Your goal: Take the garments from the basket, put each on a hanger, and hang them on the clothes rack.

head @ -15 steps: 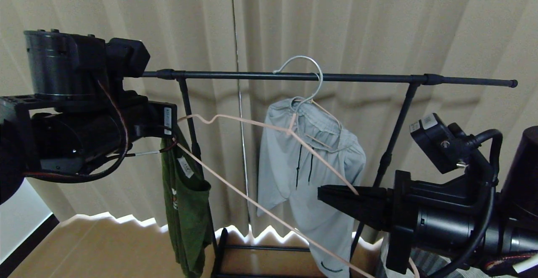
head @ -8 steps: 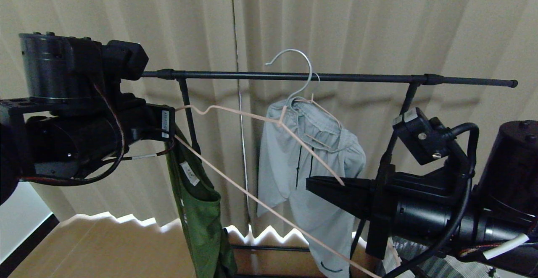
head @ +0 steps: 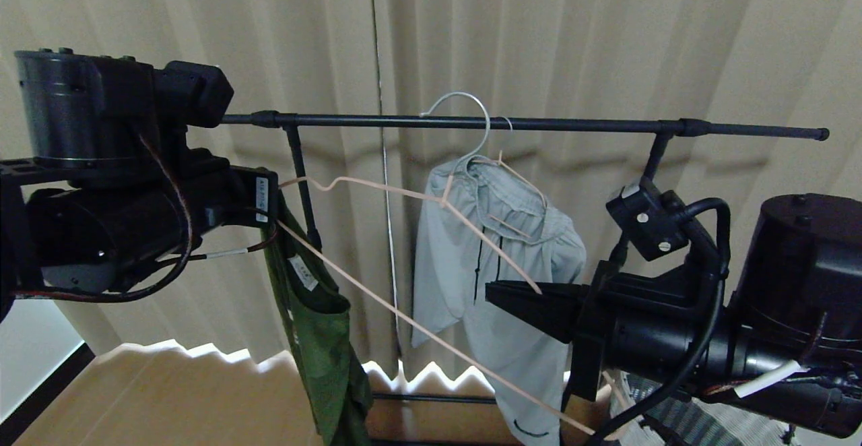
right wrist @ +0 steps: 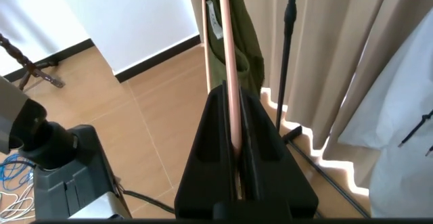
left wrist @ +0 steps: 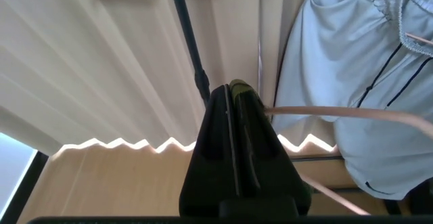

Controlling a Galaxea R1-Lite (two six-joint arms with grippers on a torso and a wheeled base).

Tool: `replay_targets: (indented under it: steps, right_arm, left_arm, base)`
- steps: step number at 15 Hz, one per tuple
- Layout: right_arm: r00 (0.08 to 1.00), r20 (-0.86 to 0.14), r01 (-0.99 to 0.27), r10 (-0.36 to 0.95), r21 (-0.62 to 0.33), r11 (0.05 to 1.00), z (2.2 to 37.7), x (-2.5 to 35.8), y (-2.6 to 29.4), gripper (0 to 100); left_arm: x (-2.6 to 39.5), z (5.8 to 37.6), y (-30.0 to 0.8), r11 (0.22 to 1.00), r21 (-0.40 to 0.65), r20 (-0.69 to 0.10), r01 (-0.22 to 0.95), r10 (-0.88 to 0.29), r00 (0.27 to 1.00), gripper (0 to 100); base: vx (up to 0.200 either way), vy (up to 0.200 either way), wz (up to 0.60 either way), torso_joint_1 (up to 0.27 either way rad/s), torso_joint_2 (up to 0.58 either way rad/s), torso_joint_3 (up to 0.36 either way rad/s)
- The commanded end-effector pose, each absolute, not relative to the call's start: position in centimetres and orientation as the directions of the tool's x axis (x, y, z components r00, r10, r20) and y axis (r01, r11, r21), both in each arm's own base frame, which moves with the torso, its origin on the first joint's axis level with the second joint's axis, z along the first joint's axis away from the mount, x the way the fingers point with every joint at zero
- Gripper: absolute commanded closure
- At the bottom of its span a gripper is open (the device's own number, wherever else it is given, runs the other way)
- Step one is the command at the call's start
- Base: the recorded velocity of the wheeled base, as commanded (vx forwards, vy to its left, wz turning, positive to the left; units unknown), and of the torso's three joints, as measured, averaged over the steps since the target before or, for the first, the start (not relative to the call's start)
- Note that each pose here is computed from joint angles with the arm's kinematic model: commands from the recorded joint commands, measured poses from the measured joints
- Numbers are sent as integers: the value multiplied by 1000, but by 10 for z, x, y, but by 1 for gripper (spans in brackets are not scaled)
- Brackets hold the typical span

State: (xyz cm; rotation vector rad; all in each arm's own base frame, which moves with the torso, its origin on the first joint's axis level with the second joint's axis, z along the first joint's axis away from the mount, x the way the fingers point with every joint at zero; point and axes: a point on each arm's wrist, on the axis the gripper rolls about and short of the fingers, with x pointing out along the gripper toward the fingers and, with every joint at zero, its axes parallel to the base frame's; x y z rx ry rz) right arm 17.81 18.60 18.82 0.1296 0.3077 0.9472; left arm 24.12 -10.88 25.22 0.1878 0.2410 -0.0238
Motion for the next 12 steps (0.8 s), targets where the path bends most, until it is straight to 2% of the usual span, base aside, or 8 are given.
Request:
replay_targets:
  steps: [1,4,7,12]
  right_arm:
    - [545,-226,-770,808,246,588,182,189,194,100]
    - [553,-228,-763,801,247,597,180,204,206,100]
    - [547,-239,-764,802,248,595,176,212,214,100]
    - [539,-262,-762,800,252,596,170,204,208,100]
  left_arm:
    - [236,256,-111,982,178,-230,59,-17,973,100]
    - [222,261,-109,981,183,-246,58,-11,969,100]
    - [213,265,-120,981,161,-232,110,-71,970,100]
    - [218,260,-114,970,186,-252,155,-105,962,100]
  base:
    - [0,0,0,0,0,0]
    - [0,0,0,0,0,0]
    - [0,0,0,0,0,0]
    - [0,0,0,0,0,0]
